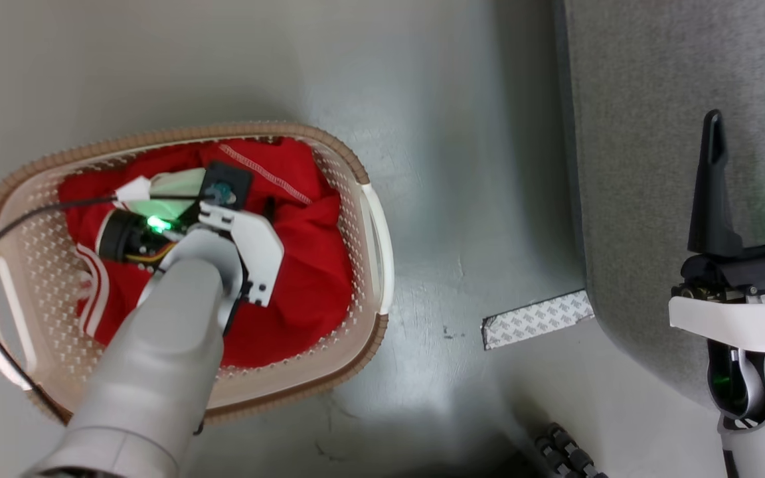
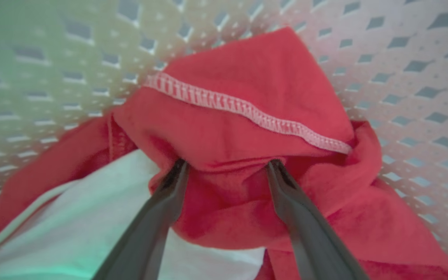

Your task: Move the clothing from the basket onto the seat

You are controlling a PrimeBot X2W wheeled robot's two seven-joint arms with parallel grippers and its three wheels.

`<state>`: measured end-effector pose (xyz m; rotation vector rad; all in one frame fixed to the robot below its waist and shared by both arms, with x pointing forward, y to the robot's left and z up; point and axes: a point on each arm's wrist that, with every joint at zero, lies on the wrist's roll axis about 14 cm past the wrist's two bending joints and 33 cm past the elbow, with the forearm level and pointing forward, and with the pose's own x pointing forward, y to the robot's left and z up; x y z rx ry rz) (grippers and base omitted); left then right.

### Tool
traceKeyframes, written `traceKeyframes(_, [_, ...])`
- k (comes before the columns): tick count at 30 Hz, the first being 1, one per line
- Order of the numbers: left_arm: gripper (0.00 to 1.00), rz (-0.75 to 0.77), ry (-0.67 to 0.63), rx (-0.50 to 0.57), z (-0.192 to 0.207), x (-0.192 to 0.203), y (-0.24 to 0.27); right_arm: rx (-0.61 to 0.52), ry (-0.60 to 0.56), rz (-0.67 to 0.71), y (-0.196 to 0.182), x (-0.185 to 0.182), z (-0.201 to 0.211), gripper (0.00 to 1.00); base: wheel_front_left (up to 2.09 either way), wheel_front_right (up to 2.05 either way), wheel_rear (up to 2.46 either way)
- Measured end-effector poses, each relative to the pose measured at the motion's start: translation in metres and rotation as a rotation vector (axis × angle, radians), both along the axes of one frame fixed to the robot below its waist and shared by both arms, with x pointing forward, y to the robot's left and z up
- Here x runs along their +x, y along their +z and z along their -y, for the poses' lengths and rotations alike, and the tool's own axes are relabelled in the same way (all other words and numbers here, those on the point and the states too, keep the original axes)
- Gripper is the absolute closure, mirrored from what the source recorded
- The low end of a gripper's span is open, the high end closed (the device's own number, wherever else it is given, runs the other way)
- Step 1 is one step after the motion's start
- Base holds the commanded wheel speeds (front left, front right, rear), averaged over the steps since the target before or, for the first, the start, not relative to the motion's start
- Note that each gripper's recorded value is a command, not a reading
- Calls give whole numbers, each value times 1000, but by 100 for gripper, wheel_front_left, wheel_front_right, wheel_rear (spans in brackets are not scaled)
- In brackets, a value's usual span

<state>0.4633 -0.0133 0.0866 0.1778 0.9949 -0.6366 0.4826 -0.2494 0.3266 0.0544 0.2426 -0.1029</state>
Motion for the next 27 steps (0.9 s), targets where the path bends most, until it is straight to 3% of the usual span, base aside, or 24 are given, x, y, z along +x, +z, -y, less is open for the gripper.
traceKeyframes(6, [0,-10,17,-1,3,3,-12,-17,9,-26,-13,-1,1,0,0,0,0])
traceKeyframes(7, [8,-13,18,-1,3,2,-14,-19,10,-29,-15,-1,1,0,0,0,0])
traceKeyframes(8, [47,-14,21,0,3,3,-15,-21,13,-32,-16,-1,1,0,0,0,0])
traceKeyframes(9, [58,-12,23,0,4,3,-16,-24,15,-34,-17,-1,1,0,0,0,0])
traceKeyframes(10, [88,-11,25,0,3,3,-17,-26,16,-35,-17,-1,1,0,0,0,0])
traceKeyframes(11, [100,-10,24,0,4,3,-18,-27,16,-35,-18,-1,1,0,0,0,0])
traceKeyframes(19, [100,7,10,-25,9,2,-14,-35,9,-35,-17,-2,4,0,0,0,0])
traceKeyframes(27, [100,96,8,-104,13,6,28,-4,-24,-9,4,-7,6,0,0,0,0])
